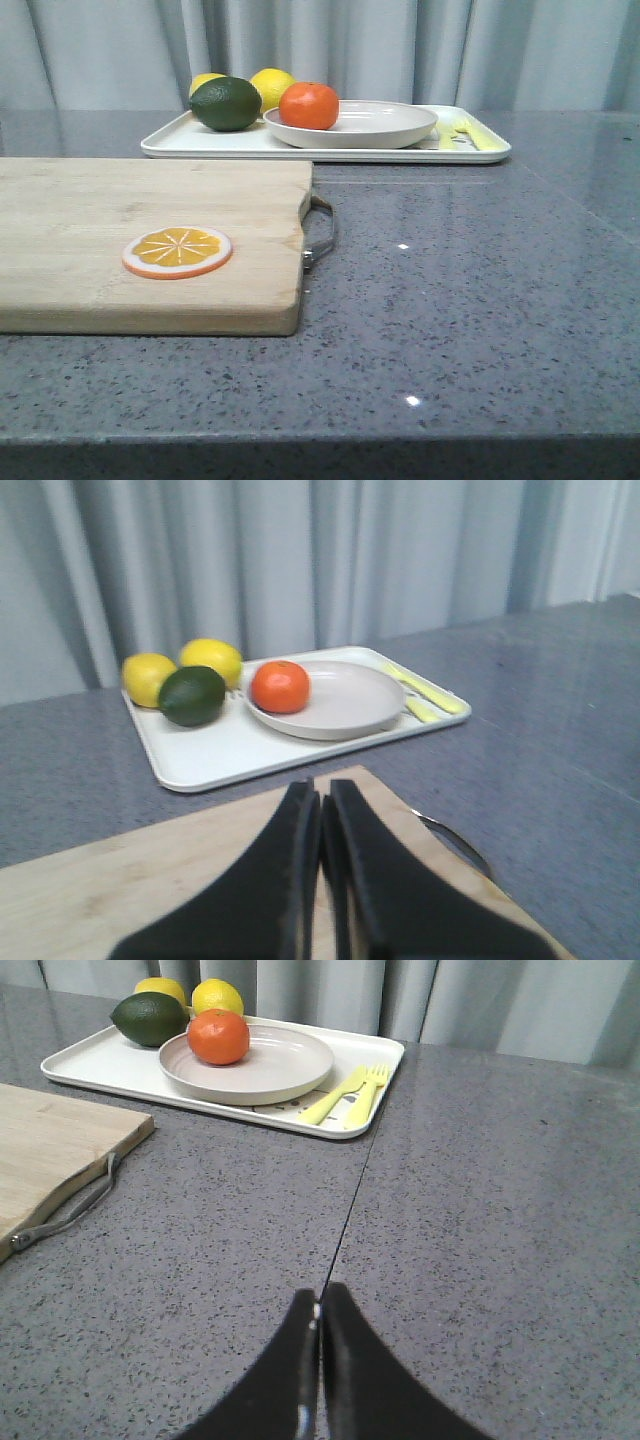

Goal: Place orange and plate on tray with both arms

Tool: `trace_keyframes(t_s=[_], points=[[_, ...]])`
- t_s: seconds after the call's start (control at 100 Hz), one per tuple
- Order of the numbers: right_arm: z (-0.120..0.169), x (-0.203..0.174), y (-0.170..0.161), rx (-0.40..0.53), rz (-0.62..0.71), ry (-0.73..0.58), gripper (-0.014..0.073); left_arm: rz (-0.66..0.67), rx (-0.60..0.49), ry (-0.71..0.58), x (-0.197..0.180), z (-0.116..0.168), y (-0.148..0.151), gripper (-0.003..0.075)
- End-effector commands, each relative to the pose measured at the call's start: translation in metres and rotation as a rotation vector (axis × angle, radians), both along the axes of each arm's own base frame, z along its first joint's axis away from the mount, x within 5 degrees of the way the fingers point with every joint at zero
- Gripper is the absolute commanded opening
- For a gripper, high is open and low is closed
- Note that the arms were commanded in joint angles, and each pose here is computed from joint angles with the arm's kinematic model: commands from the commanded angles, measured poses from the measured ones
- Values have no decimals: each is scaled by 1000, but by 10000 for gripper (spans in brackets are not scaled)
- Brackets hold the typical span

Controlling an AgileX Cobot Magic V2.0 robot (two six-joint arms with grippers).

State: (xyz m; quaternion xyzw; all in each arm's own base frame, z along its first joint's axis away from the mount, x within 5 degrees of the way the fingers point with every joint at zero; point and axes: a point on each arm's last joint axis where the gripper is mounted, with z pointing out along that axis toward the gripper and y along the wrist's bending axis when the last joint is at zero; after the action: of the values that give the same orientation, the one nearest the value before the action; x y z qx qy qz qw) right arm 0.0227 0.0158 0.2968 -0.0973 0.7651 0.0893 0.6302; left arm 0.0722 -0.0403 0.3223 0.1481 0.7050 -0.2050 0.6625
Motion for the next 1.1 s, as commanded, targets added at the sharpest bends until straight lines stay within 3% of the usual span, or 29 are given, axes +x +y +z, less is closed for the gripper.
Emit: trace_keyframes(t_s=[0.0, 0.47, 0.92, 1.09], points=[[13, 0, -1, 19, -12, -87, 15, 85, -82, -137, 3, 12, 7, -20], [13, 0, -1, 19, -12, -87, 15, 401, -49, -198, -15, -41, 34, -20], [13, 0, -1, 19, -12, -87, 15, 452, -10, -214, -20, -104, 37, -20], [13, 0, -1, 19, -12, -88, 15, 475, 10, -178, -19, -109, 39, -20]])
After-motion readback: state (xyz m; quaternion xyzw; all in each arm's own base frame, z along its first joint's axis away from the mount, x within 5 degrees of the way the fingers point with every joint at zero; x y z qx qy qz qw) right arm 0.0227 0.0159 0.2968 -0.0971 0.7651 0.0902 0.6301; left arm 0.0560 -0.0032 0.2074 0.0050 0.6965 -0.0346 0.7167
